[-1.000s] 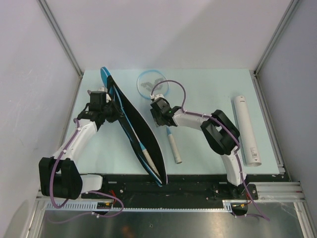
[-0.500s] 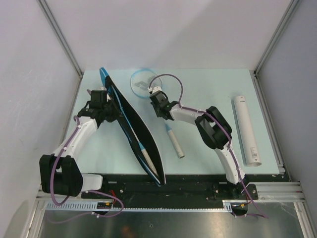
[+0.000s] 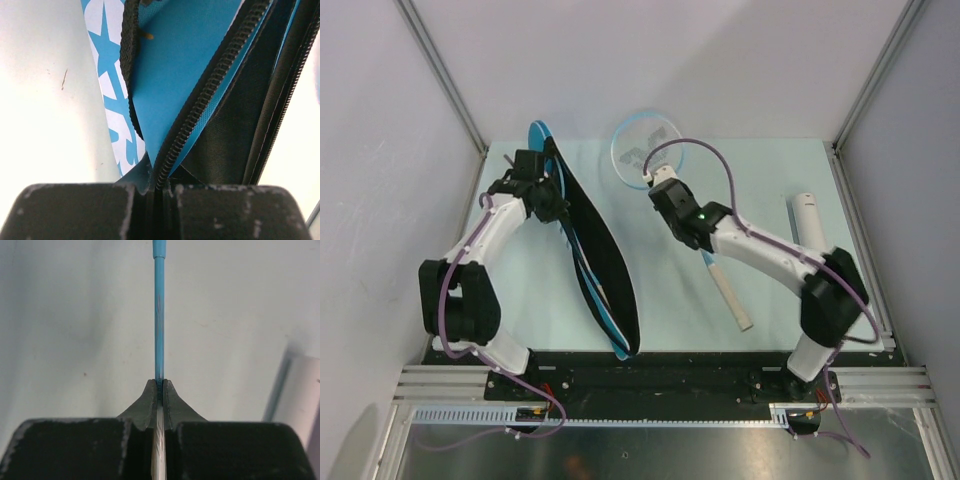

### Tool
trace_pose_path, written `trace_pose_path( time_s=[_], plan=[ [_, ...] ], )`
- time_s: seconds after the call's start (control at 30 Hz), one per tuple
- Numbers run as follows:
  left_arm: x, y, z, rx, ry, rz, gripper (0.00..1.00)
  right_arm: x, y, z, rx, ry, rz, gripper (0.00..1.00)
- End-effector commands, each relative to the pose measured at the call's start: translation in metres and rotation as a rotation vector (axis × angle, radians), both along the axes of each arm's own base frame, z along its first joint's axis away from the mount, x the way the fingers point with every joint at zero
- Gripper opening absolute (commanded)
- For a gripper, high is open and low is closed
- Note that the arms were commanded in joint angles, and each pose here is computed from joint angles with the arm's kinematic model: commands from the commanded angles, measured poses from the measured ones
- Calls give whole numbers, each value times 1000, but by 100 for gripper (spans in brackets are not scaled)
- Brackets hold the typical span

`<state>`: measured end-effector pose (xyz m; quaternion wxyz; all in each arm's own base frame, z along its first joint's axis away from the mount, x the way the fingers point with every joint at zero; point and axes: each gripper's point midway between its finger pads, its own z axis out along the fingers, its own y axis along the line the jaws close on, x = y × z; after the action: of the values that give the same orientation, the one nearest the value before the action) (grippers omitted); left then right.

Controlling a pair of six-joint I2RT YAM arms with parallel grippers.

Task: Pack up the badminton gear

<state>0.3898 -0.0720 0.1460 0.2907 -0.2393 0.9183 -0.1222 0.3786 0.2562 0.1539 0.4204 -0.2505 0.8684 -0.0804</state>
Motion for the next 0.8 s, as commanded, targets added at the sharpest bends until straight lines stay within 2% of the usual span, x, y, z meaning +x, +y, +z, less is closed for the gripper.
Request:
trace_pose_path(
  time_s=[0.0,0.13,0.23,0.6,0.77],
  plan=[
    [25,0,20,-13,-51,34,0,-38,-28,47,-63,-102,-53,0],
    [33,-10,14,-19,-33,17,0,-78,-19,85,-109,-210,-2,0],
    [36,-16,14,-34,-29,8,0,-97,-10,88,-145,-223,47,0],
    [35,-13,26,-13,-64,3,0,-144,9,50,-299,-210,136,0],
    [35,-17,33,-24,-78,-12,0,-162,22,44,-297,-225,196,0]
  ],
)
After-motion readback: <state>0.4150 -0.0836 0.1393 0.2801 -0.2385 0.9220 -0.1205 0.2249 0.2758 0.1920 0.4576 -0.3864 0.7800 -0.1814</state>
